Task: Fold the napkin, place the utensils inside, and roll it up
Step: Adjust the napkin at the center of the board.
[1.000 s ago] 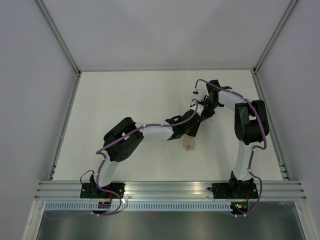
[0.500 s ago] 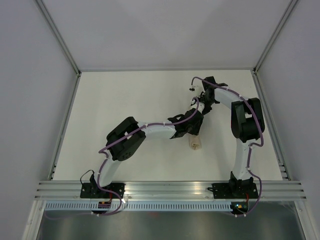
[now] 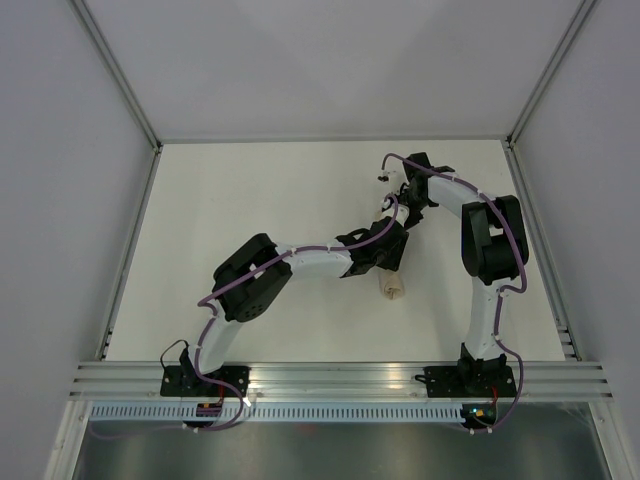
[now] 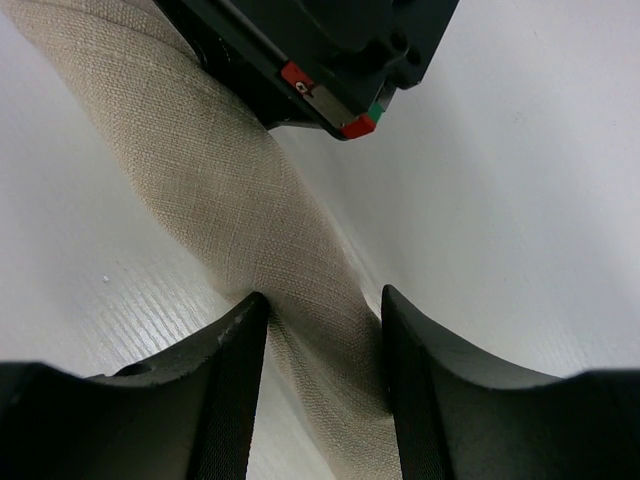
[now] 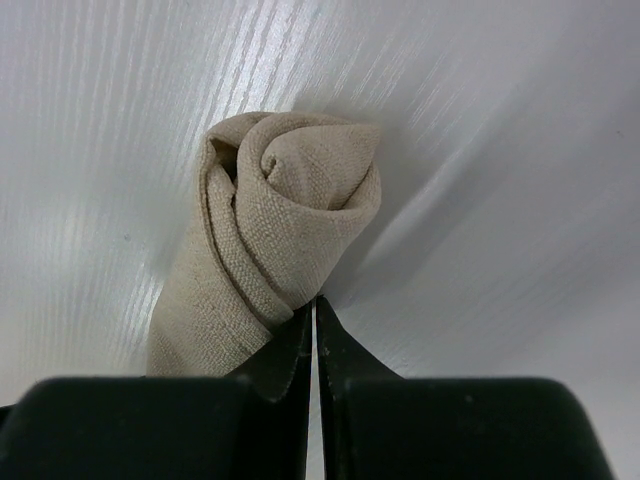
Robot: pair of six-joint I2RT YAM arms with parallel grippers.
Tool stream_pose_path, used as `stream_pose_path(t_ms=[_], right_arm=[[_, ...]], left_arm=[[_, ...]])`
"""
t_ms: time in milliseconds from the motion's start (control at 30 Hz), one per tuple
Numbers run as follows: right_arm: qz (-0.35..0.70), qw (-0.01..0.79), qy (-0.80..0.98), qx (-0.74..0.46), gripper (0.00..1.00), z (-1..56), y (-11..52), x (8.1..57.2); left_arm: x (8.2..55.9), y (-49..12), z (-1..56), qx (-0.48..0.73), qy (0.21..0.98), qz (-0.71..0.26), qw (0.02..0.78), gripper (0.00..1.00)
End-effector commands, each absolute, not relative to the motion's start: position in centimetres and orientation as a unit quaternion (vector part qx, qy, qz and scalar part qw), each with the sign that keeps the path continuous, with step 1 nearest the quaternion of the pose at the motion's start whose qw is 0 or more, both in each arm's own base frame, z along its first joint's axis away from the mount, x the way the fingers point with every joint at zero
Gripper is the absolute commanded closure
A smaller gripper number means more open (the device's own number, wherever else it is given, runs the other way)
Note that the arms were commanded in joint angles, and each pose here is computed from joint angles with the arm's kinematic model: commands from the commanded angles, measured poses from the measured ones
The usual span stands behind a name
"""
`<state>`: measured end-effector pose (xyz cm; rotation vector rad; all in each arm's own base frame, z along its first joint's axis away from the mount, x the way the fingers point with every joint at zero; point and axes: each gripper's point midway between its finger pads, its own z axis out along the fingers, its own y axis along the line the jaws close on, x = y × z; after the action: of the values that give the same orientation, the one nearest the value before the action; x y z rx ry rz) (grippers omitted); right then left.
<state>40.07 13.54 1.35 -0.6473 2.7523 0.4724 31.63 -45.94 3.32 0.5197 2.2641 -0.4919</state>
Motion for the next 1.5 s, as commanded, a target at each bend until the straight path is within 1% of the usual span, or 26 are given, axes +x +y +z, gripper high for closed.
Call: stream_pose_path(t_ms=[0,1067,1467], right_arm=[[0.145,0.157,0.953,-0.213,0.92,2.3,13.6,40.9],[0.131,0.171,0.955,-0.205,0.94,3.0,13.2,41.2],[0.122,0.181,0.954,-0.205,0.94,3.7,12.9,41.5]], left_arm=[[29.5,-44.7,1.6,0.215,0.902,-0.171,0.332,0.45],[30.8,-45.0,8.0,0.22,0.875,-0.187,0.389,0.39],[31.3,-44.0,8.2,0.212,0.876,-0.164,0.401,0.38]])
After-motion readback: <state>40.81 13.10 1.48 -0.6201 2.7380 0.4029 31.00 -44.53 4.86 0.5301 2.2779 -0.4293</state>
